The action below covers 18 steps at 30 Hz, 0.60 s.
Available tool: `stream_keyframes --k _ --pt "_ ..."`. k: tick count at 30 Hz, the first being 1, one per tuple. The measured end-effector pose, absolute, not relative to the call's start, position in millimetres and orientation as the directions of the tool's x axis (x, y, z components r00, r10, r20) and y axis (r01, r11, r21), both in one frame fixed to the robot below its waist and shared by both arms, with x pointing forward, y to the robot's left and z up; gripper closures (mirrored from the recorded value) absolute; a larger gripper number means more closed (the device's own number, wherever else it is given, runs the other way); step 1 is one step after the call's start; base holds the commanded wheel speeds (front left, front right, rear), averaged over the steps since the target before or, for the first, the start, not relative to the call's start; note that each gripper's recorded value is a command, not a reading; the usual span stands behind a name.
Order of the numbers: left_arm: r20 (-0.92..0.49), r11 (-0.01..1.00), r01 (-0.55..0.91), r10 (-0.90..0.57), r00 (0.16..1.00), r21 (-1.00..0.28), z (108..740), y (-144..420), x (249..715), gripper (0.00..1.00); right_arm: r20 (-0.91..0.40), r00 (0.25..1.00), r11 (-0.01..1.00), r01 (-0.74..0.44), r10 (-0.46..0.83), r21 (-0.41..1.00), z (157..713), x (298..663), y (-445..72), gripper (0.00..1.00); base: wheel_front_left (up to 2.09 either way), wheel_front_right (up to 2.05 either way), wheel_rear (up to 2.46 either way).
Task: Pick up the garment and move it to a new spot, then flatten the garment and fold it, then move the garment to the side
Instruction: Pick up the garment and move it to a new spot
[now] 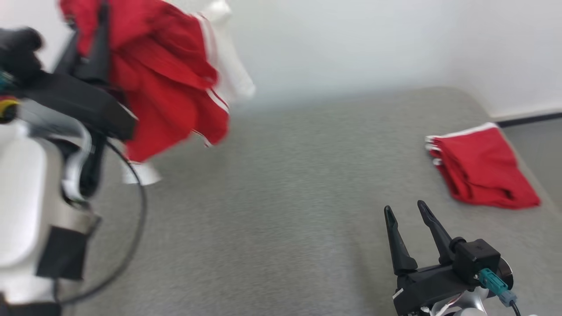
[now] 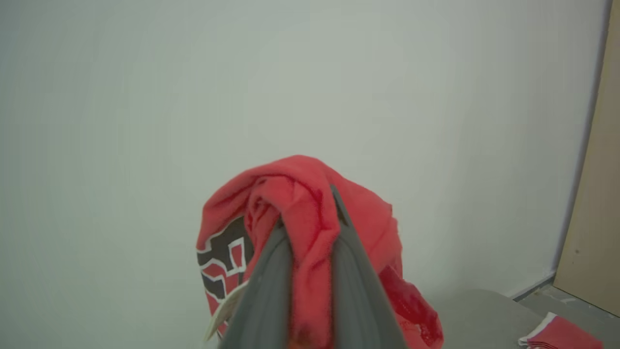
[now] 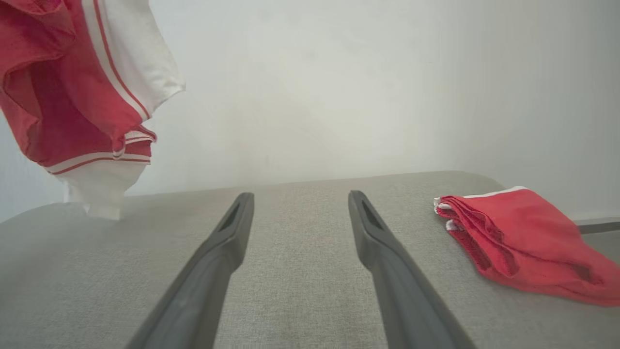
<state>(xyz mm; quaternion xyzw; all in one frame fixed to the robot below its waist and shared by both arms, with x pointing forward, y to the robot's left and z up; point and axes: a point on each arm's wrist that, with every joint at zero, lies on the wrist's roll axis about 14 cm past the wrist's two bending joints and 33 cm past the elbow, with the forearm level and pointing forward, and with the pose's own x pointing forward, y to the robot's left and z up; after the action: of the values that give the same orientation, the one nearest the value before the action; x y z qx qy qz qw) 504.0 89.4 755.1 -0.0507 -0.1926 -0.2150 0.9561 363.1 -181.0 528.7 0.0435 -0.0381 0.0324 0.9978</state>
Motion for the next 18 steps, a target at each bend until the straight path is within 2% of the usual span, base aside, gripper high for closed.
stream_keyframes --k 3,8,15,17,18 --pt "0.36 0.849 0.528 -0.485 0.797 -0.026 740.4 40.5 491.0 1.0 0.081 0.997 0.996 -0.015 0.009 0.084 530.3 351.0 -197.6 0.0 0.0 0.0 0.0" --pt "0.267 0.734 0.669 -0.626 0.733 -0.118 687.6 -33.3 462.8 1.0 0.072 0.994 0.994 0.073 -0.079 0.085 527.8 329.7 -223.5 0.0 0.0 0.0 0.0" --pt "0.015 0.662 0.713 -0.73 0.683 -0.232 566.4 -90.8 432.2 1.0 0.056 0.987 0.986 0.144 -0.149 0.082 523.8 314.6 -243.1 0.0 0.0 0.0 0.0" --pt "-0.042 0.667 0.694 -0.728 0.684 -0.27 536.7 -94.9 426.9 1.0 0.041 0.988 0.986 0.148 -0.151 0.082 520.0 314.7 -243.7 0.0 0.0 0.0 0.0" --pt "-0.073 0.673 0.678 -0.723 0.687 -0.293 521.7 -94.6 424.6 0.85 0.036 0.988 0.986 0.146 -0.149 0.083 518.5 315.7 -243.1 0.0 0.0 0.0 0.0"
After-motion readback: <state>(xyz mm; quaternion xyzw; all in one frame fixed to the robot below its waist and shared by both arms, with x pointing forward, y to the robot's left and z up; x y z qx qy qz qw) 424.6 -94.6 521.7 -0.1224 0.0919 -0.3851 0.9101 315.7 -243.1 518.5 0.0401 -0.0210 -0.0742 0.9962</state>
